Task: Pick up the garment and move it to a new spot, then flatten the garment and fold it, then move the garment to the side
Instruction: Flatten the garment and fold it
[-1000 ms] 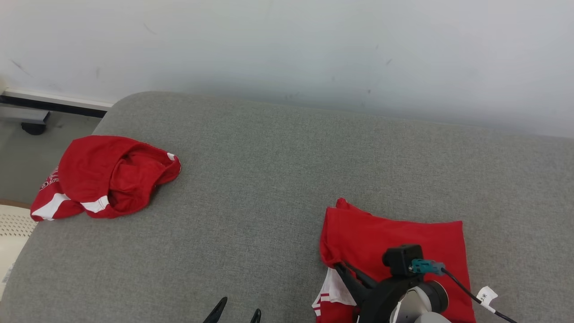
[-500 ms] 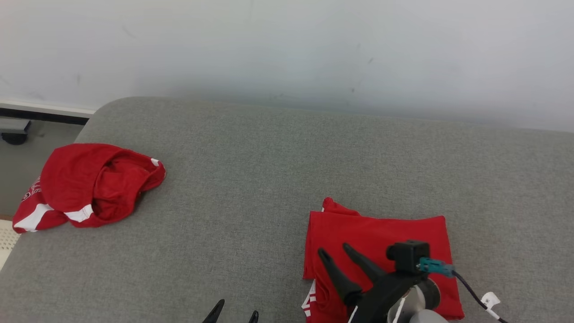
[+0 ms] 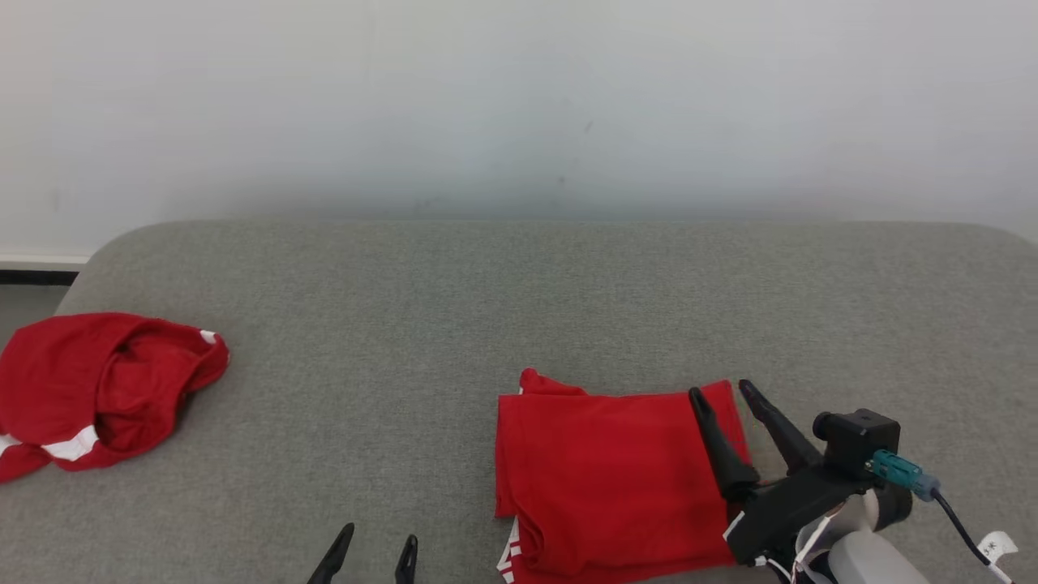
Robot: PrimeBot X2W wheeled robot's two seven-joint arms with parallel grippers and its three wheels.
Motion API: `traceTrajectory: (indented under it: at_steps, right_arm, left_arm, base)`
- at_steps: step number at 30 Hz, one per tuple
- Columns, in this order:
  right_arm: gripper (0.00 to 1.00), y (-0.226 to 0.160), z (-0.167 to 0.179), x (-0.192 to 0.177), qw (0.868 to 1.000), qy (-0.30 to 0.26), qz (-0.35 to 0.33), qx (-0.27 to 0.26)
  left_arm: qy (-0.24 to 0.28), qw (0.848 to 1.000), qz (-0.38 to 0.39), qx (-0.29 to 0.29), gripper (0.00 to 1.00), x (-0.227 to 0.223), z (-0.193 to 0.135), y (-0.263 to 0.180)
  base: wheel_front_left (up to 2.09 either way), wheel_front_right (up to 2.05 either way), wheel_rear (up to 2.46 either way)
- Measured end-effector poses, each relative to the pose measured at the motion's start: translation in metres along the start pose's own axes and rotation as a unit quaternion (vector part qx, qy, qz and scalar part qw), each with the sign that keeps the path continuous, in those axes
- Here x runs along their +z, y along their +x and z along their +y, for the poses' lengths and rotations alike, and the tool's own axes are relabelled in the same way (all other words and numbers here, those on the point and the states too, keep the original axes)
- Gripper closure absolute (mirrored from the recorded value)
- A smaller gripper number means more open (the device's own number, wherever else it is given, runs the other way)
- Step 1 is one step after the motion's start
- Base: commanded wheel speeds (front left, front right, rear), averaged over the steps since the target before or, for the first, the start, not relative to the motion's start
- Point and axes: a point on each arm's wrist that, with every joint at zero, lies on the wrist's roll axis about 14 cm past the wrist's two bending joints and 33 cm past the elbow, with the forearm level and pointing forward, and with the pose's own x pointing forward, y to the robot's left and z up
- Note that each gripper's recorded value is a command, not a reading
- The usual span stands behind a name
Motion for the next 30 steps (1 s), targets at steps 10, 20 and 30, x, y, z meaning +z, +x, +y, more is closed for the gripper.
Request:
traceTrajectory:
  at_steps: [10, 20, 30]
  right_arm:
    - [0.00, -0.049, -0.047, 0.006, 0.995, -0.054, -0.028, -0.081]
    - [0.00, -0.090, -0.050, 0.023, 0.987, -0.092, -0.064, -0.119]
    - [0.00, -0.114, -0.016, 0.042, 0.982, -0.111, -0.112, -0.104]
  left_arm:
    - [-0.014, 1.000, -0.008, -0.003, 0.00, 0.004, -0.003, 0.014]
    - [-0.011, 1.000, -0.024, 0.003, 0.00, 0.012, 0.000, 0.012]
    - [0.002, 0.999, -0.046, 0.027, 0.00, 0.023, 0.013, -0.003]
  base:
    - [0.00, 0.00, 0.00]
    - [0.00, 0.00, 0.00]
    - [0.00, 0.00, 0.00]
